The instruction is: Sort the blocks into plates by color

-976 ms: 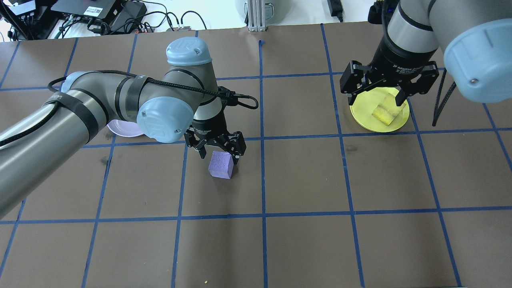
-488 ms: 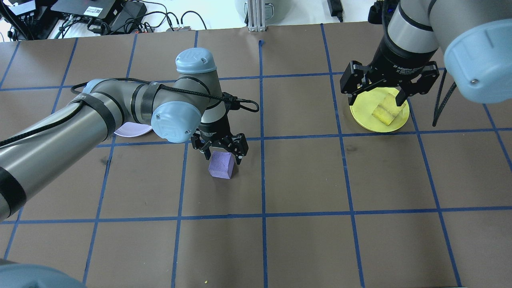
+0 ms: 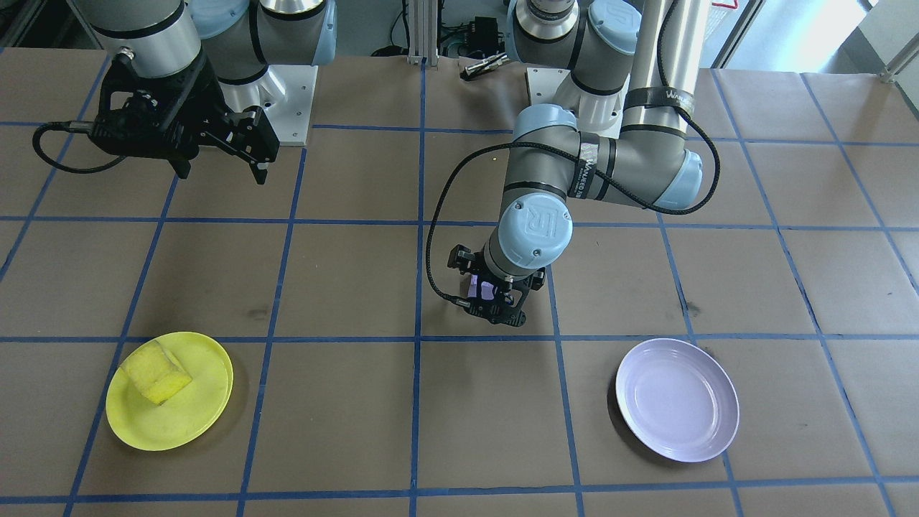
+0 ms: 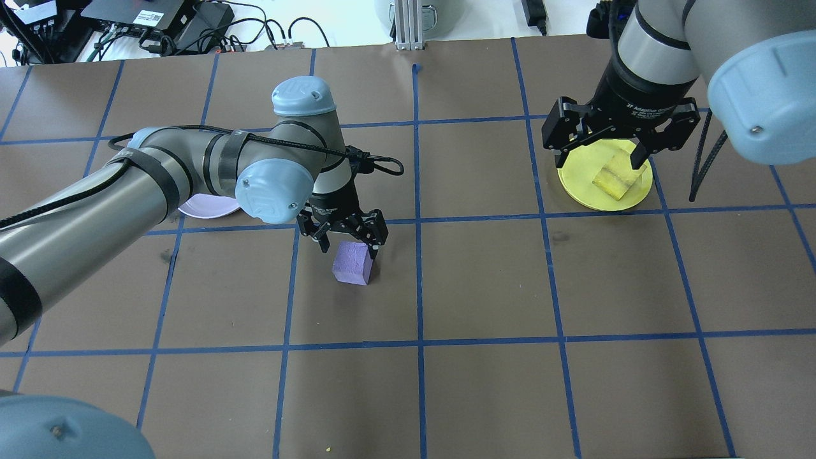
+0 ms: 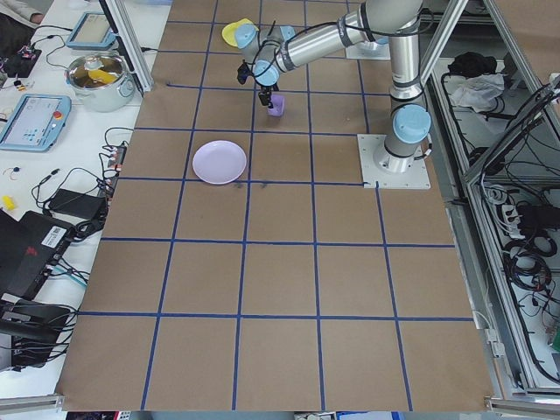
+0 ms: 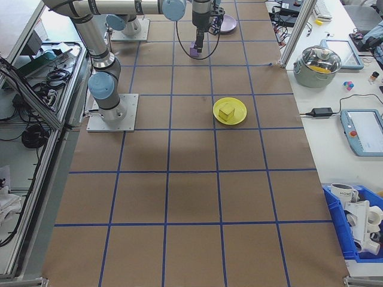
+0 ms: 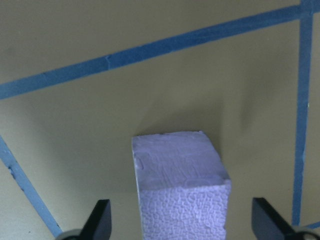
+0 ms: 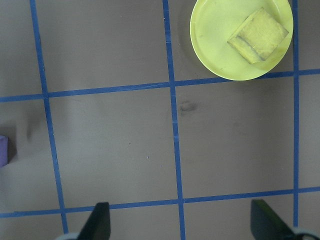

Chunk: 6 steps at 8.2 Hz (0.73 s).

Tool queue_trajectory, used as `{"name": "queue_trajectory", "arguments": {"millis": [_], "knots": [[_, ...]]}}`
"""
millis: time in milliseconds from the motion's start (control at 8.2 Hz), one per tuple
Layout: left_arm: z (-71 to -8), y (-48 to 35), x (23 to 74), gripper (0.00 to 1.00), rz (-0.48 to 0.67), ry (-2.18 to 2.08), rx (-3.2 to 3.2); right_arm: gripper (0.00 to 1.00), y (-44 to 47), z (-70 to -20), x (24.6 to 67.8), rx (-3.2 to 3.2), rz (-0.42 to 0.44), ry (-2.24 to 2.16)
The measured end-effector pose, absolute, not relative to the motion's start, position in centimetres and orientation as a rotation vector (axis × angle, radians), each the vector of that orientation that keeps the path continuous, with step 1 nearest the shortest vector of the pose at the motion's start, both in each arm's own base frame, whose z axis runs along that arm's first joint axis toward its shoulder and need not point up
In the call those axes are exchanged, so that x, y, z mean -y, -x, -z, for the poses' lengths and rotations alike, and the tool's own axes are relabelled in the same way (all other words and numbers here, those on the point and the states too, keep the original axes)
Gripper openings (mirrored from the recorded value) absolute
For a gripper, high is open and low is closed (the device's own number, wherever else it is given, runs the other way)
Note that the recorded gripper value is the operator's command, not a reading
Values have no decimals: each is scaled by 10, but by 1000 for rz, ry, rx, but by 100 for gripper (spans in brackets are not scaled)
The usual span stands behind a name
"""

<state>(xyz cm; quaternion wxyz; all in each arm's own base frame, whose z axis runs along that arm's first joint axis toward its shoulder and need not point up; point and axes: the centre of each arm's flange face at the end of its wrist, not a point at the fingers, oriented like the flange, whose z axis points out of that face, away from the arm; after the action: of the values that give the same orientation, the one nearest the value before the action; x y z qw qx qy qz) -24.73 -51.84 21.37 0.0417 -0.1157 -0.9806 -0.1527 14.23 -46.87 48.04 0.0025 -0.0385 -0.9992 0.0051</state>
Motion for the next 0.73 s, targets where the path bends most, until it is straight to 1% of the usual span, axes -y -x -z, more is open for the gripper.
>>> {"name": "queue_trajectory", "arguments": {"millis": [488,610,732], "knots": [[-199,246,521,100,470,265,3012,100,-142,-480,469,3135,-16,121],[-189,246,520,91,485,256,3011,100,-142,-480,469,3135,-16,121],[-179,247,522,78,482,254,3012,100,-142,-480,469,3135,-16,121]]}}
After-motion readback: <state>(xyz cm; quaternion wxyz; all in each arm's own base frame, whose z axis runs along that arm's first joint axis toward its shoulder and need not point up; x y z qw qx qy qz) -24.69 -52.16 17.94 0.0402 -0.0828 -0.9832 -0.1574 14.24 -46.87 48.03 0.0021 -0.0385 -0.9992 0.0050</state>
